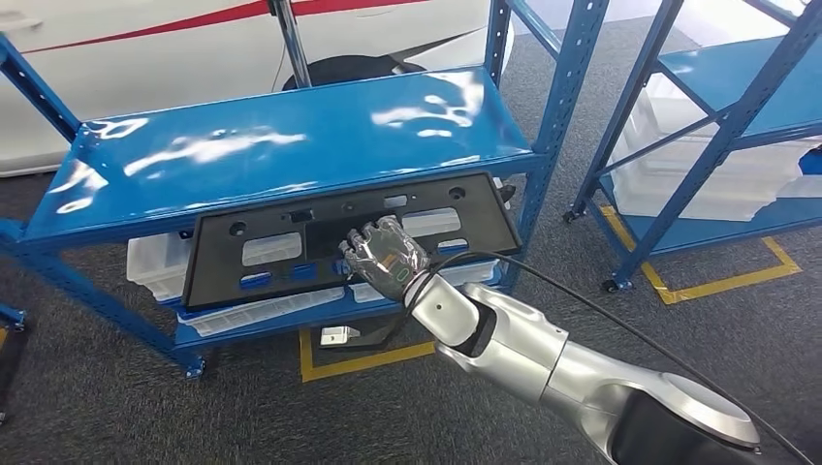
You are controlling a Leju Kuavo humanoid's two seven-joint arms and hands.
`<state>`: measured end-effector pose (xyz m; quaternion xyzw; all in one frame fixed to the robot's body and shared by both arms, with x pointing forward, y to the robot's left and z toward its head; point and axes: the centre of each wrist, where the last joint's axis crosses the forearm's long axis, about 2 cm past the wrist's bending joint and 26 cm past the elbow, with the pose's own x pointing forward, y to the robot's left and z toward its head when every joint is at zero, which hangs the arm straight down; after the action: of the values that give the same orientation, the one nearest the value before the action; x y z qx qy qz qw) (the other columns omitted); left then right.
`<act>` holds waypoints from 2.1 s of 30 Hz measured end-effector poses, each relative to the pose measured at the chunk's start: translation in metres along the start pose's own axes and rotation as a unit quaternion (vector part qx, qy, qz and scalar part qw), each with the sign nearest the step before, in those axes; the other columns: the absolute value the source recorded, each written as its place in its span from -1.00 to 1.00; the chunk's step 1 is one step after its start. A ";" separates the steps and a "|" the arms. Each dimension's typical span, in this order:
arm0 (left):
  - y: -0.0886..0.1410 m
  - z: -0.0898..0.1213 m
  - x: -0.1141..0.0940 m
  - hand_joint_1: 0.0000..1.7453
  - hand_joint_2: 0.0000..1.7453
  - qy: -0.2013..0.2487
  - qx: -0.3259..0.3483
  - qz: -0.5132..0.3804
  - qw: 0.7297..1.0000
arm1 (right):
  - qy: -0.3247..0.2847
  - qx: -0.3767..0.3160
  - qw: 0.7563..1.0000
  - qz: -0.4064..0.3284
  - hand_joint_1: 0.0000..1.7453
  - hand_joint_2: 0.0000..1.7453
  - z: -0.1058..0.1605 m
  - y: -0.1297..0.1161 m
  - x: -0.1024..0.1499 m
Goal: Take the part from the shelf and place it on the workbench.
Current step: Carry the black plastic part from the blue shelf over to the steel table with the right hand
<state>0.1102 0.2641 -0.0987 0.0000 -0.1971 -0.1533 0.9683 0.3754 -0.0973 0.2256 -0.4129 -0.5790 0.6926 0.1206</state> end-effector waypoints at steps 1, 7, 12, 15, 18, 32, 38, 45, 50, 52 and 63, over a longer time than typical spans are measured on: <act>0.000 0.000 0.000 -1.00 1.00 0.000 0.000 0.000 1.000 | 0.000 0.001 1.000 -0.001 1.00 1.00 0.000 0.000 -0.001; 0.000 0.000 0.000 -1.00 1.00 0.000 -0.001 -0.001 1.000 | 0.002 0.007 1.000 -0.006 1.00 1.00 0.002 0.004 -0.001; 0.000 0.000 0.000 -1.00 1.00 0.000 -0.001 -0.002 1.000 | 0.006 0.004 1.000 -0.008 1.00 1.00 0.001 0.002 -0.002; -0.001 0.001 -0.004 -1.00 1.00 0.004 -0.003 -0.002 1.000 | 0.007 0.005 1.000 -0.011 1.00 1.00 0.001 0.002 -0.003; -0.002 0.001 -0.004 -1.00 1.00 0.004 -0.004 -0.002 1.000 | 0.009 0.006 1.000 -0.013 1.00 1.00 0.001 0.002 -0.003; 0.000 0.000 0.003 -1.00 1.00 -0.002 0.001 0.001 1.000 | 0.004 0.000 1.000 -0.020 1.00 1.00 -0.001 -0.001 -0.009; 0.000 0.000 0.001 -1.00 1.00 0.000 0.001 0.002 1.000 | 0.007 0.006 1.000 -0.019 1.00 1.00 -0.001 0.003 -0.012; -0.002 0.001 -0.004 -1.00 1.00 0.003 0.000 0.001 1.000 | 0.008 0.003 1.000 -0.021 1.00 1.00 -0.004 0.000 -0.012; -0.004 0.001 -0.006 -1.00 1.00 0.005 -0.002 -0.001 1.000 | 0.008 0.004 1.000 -0.024 1.00 1.00 -0.004 0.000 -0.013; -0.004 0.001 -0.006 -1.00 1.00 0.005 -0.002 -0.001 1.000 | 0.008 0.004 1.000 -0.024 1.00 1.00 -0.004 0.000 -0.012; -0.004 0.001 -0.005 -1.00 1.00 0.002 -0.001 -0.006 1.000 | 0.010 0.015 0.999 -0.030 1.00 1.00 -0.004 0.001 -0.014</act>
<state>0.1041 0.2621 -0.1001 0.0007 -0.1945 -0.1592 0.9679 0.3873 -0.1035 0.2313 -0.4002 -0.5796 0.6932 0.1531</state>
